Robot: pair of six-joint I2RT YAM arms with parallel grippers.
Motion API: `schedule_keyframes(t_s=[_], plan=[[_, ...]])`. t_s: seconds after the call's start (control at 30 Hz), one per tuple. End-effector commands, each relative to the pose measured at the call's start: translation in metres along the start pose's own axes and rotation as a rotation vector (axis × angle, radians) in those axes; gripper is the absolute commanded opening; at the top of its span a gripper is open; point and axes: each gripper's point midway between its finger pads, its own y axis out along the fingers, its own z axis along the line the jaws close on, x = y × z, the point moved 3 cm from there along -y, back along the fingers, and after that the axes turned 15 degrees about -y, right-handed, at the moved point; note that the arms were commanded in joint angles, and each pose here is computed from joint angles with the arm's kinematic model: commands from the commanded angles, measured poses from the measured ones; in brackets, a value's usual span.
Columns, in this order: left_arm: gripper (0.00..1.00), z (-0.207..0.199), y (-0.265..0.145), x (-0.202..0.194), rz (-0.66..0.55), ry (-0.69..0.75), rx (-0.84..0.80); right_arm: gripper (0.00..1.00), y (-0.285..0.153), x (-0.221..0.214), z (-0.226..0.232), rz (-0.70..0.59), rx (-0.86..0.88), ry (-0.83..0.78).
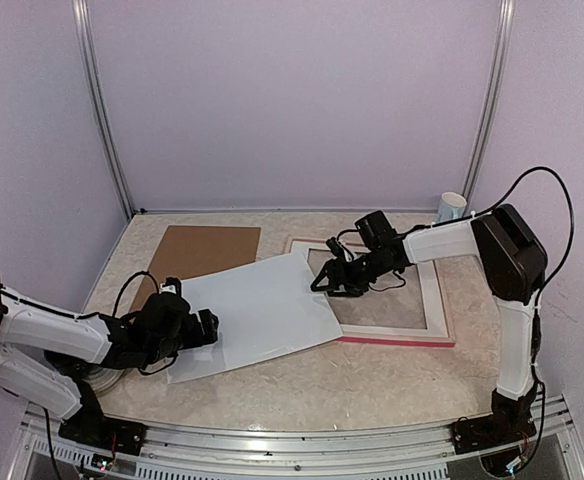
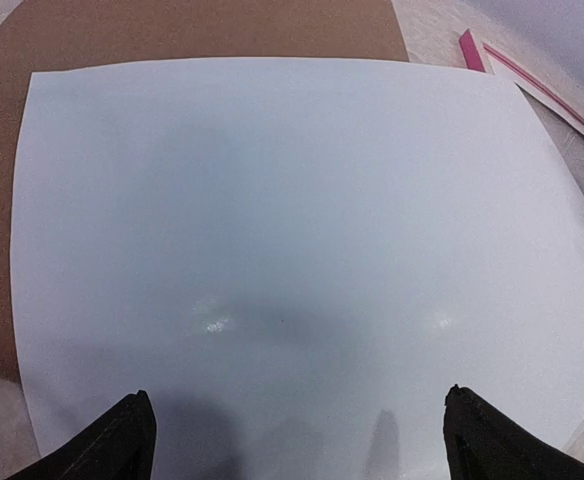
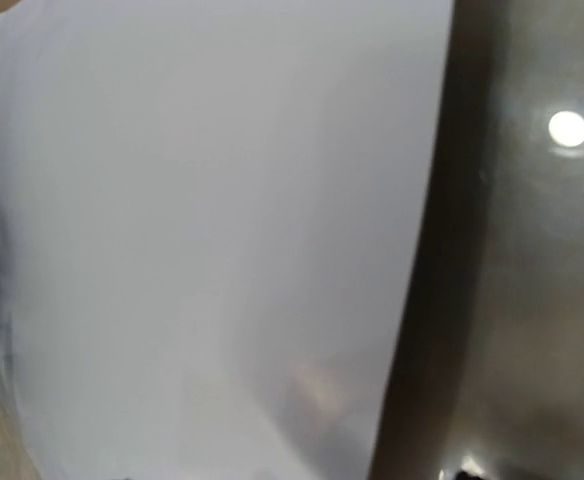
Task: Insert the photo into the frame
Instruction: Pick up the photo from the frame body.
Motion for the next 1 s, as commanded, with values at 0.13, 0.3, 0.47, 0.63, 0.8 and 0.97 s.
schedule_keyframes(t_s=[0.13, 0.3, 0.47, 0.63, 0.8, 0.97], plan=[[0.99, 0.001, 0.004, -0.004, 0.011, -0.007, -0.015, 0.65, 0.007, 0.012, 0.003, -0.029, 0.066, 0.029], [0.99, 0.004, 0.007, -0.009, 0.022, -0.009, -0.013, 0.62, 0.008, 0.013, 0.005, -0.032, 0.091, 0.043], [0.99, 0.005, 0.008, -0.013, 0.033, -0.007, -0.010, 0.60, 0.014, 0.009, 0.002, -0.012, 0.100, 0.064], [0.99, 0.005, 0.009, -0.014, 0.033, -0.004, -0.010, 0.57, 0.019, 0.006, -0.001, -0.001, 0.111, 0.075], [0.99, 0.005, 0.009, -0.014, 0.034, -0.004, -0.009, 0.47, 0.019, 0.007, 0.004, -0.008, 0.154, 0.081], [0.99, 0.005, 0.009, -0.015, 0.036, -0.002, -0.010, 0.30, 0.017, 0.003, 0.007, -0.022, 0.242, 0.131]])
